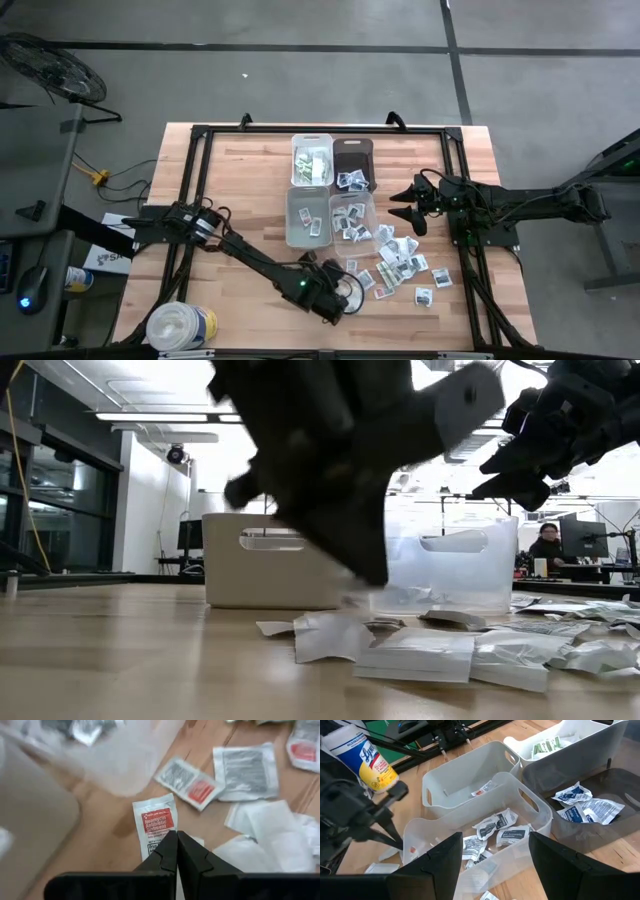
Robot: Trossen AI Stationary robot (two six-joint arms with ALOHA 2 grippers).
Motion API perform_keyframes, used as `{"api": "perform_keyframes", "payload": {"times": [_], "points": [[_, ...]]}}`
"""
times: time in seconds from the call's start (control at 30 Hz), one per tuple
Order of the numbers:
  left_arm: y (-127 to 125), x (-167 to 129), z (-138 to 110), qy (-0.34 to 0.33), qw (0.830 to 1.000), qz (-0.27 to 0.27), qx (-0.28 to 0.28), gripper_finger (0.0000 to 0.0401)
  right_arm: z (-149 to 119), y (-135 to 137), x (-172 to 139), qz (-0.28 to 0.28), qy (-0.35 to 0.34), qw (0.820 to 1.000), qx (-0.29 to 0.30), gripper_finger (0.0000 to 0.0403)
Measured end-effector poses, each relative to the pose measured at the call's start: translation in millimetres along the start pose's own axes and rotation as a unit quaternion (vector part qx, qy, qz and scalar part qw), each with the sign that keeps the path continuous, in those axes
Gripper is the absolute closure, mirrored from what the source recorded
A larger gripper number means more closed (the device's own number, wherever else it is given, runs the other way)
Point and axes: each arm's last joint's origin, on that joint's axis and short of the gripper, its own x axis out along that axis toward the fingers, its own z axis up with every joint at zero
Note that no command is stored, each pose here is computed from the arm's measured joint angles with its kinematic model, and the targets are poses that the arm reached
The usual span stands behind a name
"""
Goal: Pick & Place First Aid Supplies
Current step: Put the orange ointment pack into the gray bin
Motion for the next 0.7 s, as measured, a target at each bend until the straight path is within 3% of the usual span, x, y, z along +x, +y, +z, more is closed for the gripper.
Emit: {"api": "perform_keyframes", "payload": {"times": [0.3,0.53,0.7], "points": [[-6,-40,34,0.004,0.998,0.012,0.068,0.0401,0,0,0,0.000,0.000,1.000,0.000,0.0181],[1,-73,47,0.000,0.993,0.068,0.098,0.0401,0,0,0,0.000,0.000,1.000,0.000,0.0181],[12,-80,54,0.007,0.988,0.104,0.112,0.0401,0,0,0,0.000,0.000,1.000,0.000,0.0181]]}}
